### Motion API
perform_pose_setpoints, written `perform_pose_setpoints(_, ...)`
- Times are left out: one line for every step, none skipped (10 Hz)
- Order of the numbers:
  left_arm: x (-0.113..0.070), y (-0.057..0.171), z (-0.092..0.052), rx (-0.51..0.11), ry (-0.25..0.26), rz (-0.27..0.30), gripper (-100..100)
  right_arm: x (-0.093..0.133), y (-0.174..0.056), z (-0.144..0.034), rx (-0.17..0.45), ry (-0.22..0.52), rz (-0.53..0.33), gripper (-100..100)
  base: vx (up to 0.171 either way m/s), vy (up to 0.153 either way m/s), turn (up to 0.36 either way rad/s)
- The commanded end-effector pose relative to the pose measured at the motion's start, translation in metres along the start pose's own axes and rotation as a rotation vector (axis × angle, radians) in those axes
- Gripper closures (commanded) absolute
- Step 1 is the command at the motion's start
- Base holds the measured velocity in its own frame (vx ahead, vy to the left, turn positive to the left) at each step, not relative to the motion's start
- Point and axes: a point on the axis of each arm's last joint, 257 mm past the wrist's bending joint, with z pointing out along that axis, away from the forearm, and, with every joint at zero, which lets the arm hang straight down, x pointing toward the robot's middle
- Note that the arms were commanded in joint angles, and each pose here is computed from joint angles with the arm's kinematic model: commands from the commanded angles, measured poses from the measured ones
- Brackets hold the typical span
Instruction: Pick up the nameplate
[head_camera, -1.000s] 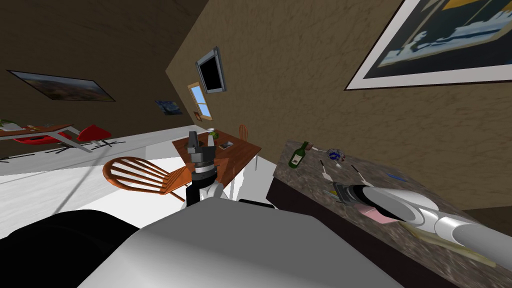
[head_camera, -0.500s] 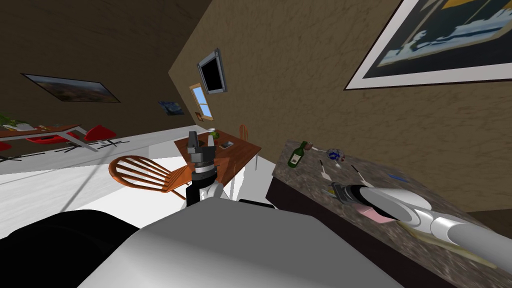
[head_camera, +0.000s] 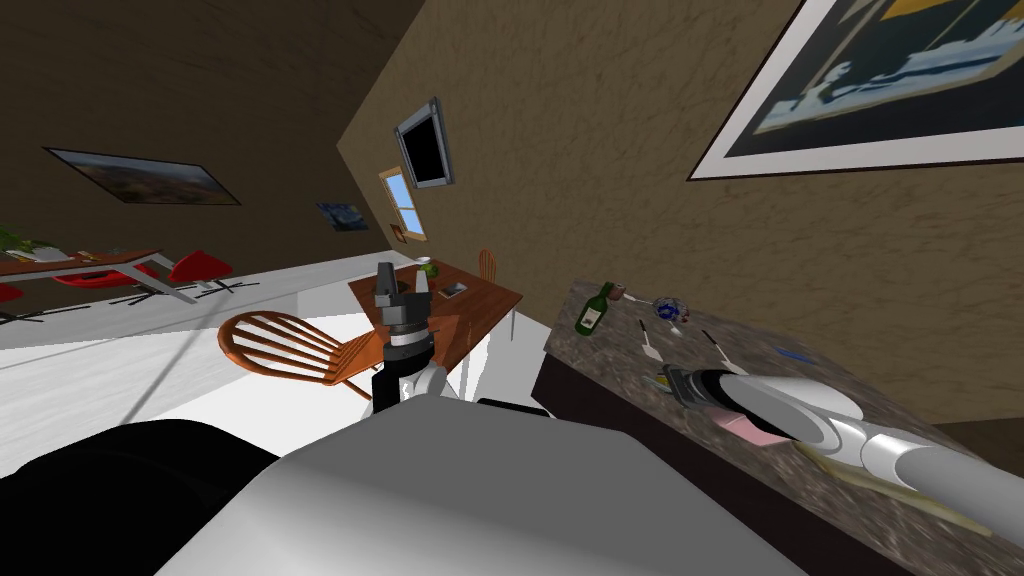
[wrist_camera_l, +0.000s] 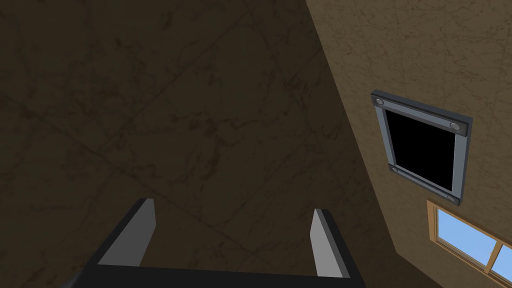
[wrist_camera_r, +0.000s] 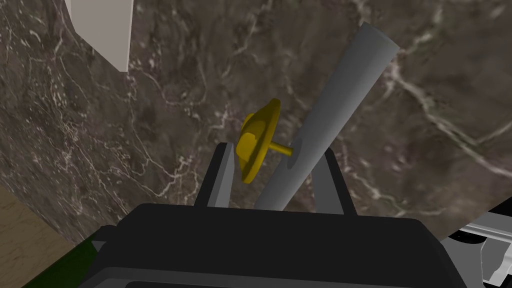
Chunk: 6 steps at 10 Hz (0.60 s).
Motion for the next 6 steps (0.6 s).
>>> perform_pose_setpoints(0.0,0.0,0.0,0.0,0.0,0.0,0,0.005,-0.001,-0.002,-0.002,-0.003,-0.008,100,0.023,0.035,-0.063)
perform_pose_setpoints(0.0,0.0,0.0,0.0,0.0,0.0,0,0.009,-0.001,-0.003,-0.003,-0.005,-0.01,100,0.044,0.058,-0.086)
perform_pose_setpoints(0.0,0.0,0.0,0.0,0.0,0.0,0,0.012,-0.002,-0.005,-0.003,-0.007,-0.015,100,0.032,0.058,-0.063)
perform_pose_setpoints(0.0,0.0,0.0,0.0,0.0,0.0,0,0.015,-0.003,-0.006,-0.003,-0.009,-0.017,100,0.019,0.054,-0.05)
perform_pose_setpoints(0.0,0.0,0.0,0.0,0.0,0.0,0,0.015,-0.003,-0.006,-0.003,-0.009,-0.023,100,0.015,0.041,-0.02)
perform_pose_setpoints(0.0,0.0,0.0,0.0,0.0,0.0,0,0.019,-0.003,-0.008,-0.002,-0.011,-0.028,100,0.015,0.037,-0.028)
